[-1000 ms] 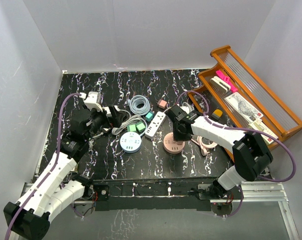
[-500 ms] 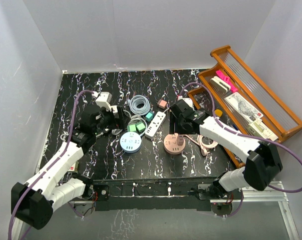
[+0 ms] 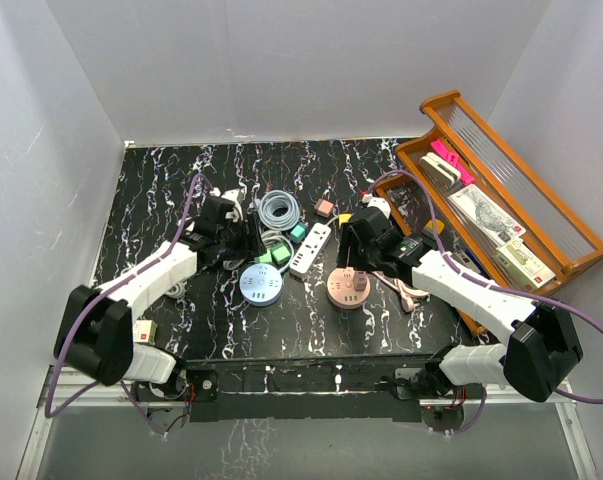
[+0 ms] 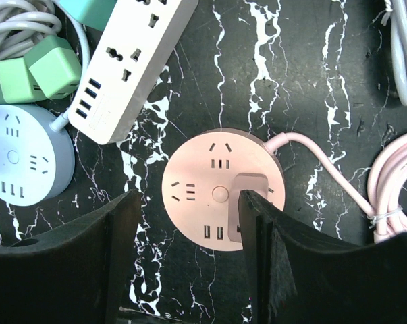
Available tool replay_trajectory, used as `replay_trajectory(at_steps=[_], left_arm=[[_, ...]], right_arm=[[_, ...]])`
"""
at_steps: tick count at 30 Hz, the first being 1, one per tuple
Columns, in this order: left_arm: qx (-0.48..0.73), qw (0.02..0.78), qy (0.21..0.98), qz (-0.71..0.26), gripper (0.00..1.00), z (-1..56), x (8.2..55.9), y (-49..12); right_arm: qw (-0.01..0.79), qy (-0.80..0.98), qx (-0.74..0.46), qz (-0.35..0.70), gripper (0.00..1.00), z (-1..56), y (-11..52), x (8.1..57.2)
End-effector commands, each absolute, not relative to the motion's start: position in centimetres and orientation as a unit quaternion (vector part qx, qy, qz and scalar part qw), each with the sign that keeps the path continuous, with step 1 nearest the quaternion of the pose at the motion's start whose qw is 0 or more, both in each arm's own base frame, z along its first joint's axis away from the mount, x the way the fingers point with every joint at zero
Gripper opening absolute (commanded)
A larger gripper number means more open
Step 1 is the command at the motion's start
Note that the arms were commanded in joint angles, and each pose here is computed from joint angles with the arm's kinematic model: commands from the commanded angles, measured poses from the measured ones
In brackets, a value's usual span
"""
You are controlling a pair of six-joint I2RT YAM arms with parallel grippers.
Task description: Insert the plug
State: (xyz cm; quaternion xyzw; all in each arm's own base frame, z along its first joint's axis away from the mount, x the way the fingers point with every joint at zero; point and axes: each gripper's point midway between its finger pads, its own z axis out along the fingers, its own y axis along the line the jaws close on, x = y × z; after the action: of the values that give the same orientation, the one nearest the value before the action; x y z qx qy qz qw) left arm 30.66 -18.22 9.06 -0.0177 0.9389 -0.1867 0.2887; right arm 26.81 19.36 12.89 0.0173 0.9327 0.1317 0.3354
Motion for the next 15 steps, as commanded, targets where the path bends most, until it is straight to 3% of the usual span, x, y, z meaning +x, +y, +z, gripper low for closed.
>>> replay_trajectory(at_steps=[1, 7, 15], left_arm=[[-0.062, 0.274, 0.949, -0.143, 0.52, 9.0, 31.9, -18.1], [-0.073, 0.248, 0.959, -0.117, 0.52, 7.6, 31.8, -18.8], [0.032, 0.267, 0.955, -0.129, 0.51, 7.3, 32.8, -20.2]], right_arm=[[0.372, 0.914, 0.013, 0.162, 0.56, 14.6, 20.3, 28.1], [0.369, 0.912, 0.008, 0.178, 0.56, 13.8, 20.8, 27.7], [0.358, 0.917, 0.0, 0.175, 0.56, 12.9, 20.9, 27.6]])
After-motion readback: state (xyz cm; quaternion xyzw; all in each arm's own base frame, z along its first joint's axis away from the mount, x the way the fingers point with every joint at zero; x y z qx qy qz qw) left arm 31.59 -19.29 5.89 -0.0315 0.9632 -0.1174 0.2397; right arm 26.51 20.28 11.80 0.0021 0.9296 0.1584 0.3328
